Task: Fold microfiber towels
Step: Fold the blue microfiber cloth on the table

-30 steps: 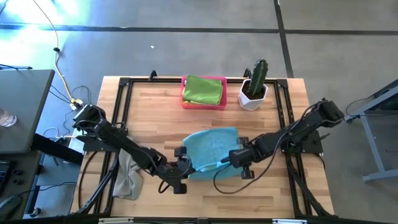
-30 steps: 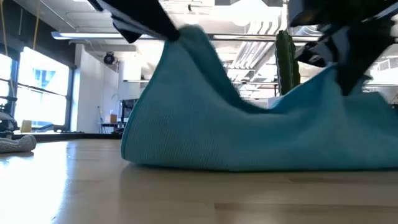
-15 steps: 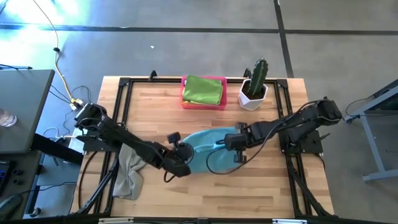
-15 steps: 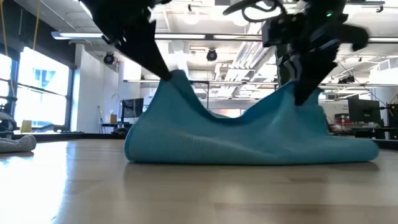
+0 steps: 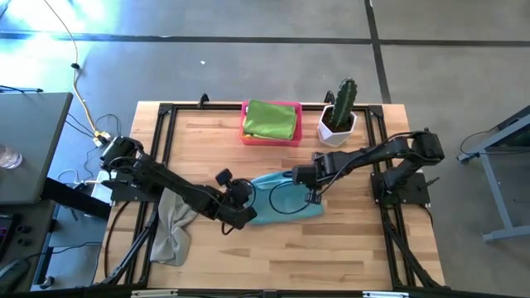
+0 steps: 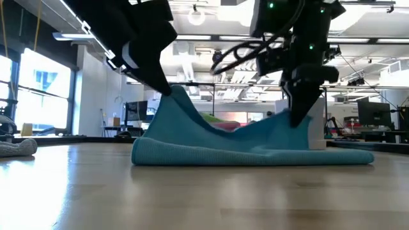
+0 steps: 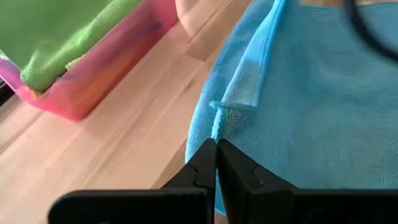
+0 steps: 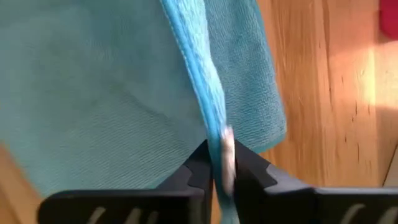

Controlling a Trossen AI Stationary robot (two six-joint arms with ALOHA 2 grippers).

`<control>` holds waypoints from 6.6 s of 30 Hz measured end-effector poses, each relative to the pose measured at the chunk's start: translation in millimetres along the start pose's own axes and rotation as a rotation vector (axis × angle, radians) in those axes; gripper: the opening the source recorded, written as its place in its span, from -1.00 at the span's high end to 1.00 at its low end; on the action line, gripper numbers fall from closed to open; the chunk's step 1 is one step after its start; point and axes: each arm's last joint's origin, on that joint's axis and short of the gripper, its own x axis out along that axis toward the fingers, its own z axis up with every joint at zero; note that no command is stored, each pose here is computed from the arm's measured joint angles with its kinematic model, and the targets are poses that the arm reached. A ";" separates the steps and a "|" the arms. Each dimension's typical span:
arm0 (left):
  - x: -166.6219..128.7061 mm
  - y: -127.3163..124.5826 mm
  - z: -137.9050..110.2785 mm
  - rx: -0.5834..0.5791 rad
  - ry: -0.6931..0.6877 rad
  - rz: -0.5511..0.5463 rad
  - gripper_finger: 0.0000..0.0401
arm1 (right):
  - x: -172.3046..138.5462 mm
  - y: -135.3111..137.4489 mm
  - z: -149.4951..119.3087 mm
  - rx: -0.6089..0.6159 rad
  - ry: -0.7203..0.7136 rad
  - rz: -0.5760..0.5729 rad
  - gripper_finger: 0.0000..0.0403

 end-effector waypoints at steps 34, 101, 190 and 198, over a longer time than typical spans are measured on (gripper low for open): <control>19.4 16.2 1.1 -0.070 0.109 0.049 0.98 | 28.4 32.1 4.6 0.164 -0.053 -0.121 0.50; 31.0 -34.0 -16.4 0.299 0.449 -0.460 0.16 | 26.7 92.6 8.4 0.470 -0.143 0.243 0.50; -11.5 -59.5 19.6 0.437 0.331 -0.763 0.16 | 27.9 147.4 -10.0 0.743 -0.555 0.067 0.50; -14.2 -54.0 12.3 0.464 0.421 -0.728 0.16 | 60.2 162.9 9.2 0.747 -0.689 0.149 0.50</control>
